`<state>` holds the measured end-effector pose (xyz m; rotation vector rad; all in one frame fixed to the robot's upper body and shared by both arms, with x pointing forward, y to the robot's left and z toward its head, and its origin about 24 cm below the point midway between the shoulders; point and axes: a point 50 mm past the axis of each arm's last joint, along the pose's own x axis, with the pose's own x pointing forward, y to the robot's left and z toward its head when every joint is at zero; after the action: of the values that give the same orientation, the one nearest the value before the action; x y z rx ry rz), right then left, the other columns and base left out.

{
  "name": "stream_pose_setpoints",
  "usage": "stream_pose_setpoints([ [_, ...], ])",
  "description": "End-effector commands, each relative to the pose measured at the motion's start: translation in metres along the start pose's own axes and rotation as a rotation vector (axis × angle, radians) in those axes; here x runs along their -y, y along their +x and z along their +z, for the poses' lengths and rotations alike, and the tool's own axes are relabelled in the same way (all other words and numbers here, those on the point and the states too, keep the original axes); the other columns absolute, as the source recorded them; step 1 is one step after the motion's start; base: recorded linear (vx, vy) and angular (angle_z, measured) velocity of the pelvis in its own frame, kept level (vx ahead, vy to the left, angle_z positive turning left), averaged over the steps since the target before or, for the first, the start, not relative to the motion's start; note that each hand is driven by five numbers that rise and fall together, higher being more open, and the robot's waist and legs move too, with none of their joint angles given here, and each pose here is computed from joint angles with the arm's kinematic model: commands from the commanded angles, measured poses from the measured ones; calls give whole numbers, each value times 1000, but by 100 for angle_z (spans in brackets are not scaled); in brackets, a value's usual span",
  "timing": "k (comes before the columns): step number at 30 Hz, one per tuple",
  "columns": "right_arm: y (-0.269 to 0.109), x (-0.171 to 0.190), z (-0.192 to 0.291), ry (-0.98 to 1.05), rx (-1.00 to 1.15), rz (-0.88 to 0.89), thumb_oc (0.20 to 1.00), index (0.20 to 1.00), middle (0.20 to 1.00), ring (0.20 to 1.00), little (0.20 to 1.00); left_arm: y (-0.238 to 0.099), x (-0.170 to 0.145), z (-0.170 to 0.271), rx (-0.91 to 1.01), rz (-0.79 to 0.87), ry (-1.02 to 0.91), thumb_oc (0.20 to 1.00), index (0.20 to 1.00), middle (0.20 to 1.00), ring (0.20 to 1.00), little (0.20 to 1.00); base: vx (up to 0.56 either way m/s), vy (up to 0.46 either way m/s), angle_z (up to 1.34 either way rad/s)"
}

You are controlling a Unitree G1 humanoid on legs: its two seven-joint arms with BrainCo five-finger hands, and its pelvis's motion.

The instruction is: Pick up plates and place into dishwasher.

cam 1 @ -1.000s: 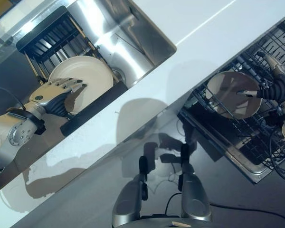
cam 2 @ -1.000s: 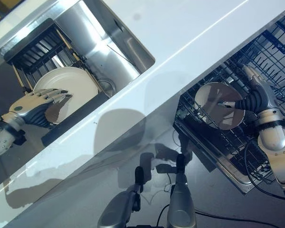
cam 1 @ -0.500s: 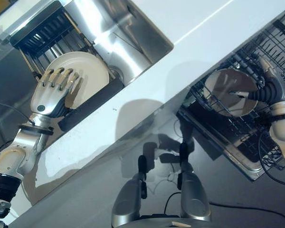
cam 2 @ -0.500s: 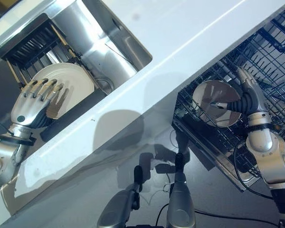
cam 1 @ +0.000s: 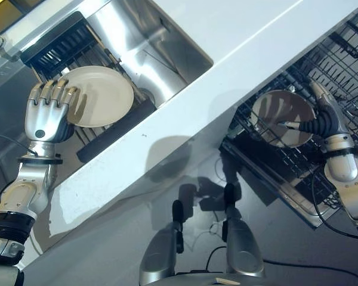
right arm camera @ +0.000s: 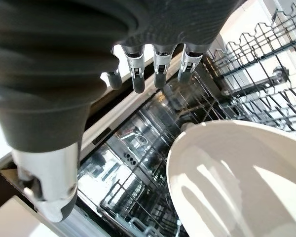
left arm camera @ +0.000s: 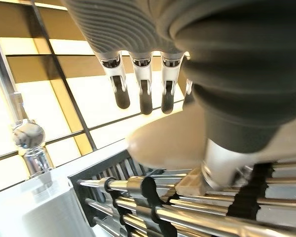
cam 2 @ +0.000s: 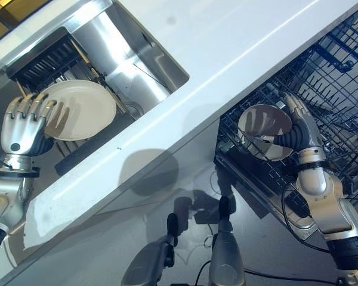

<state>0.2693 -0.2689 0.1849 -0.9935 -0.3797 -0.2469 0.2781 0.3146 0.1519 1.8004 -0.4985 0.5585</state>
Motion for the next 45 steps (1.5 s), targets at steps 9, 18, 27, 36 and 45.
stream_pose_setpoints([
  [9, 6, 17, 18, -7, 91, -79, 1000, 1000, 1000, 1000, 1000, -64, 40, 43, 25, -197, -144, 200, 200, 200, 200, 200, -1, 7, 0],
  [18, 4, 19, 16, -6, 84, -83, 1000, 1000, 1000, 1000, 1000, -61, 35, 25, -95, -131, -128, 200, 200, 200, 200, 200, 0, 0, 0],
  [27, -11, 21, 2, 4, 44, -94, 1000, 1000, 1000, 1000, 1000, -48, -9, -39, -268, 173, 6, 200, 200, 200, 200, 200, 22, -24, 3],
  [36, -28, 27, -16, 11, -63, -80, 1000, 1000, 1000, 1000, 1000, -43, -56, -53, -141, 350, 20, 200, 200, 200, 200, 200, 67, -57, 10],
  [45, -45, 34, -21, 55, -75, -159, 1000, 1000, 1000, 1000, 1000, -36, -82, -28, -20, 372, -297, 200, 200, 200, 200, 200, 17, -95, 7],
])
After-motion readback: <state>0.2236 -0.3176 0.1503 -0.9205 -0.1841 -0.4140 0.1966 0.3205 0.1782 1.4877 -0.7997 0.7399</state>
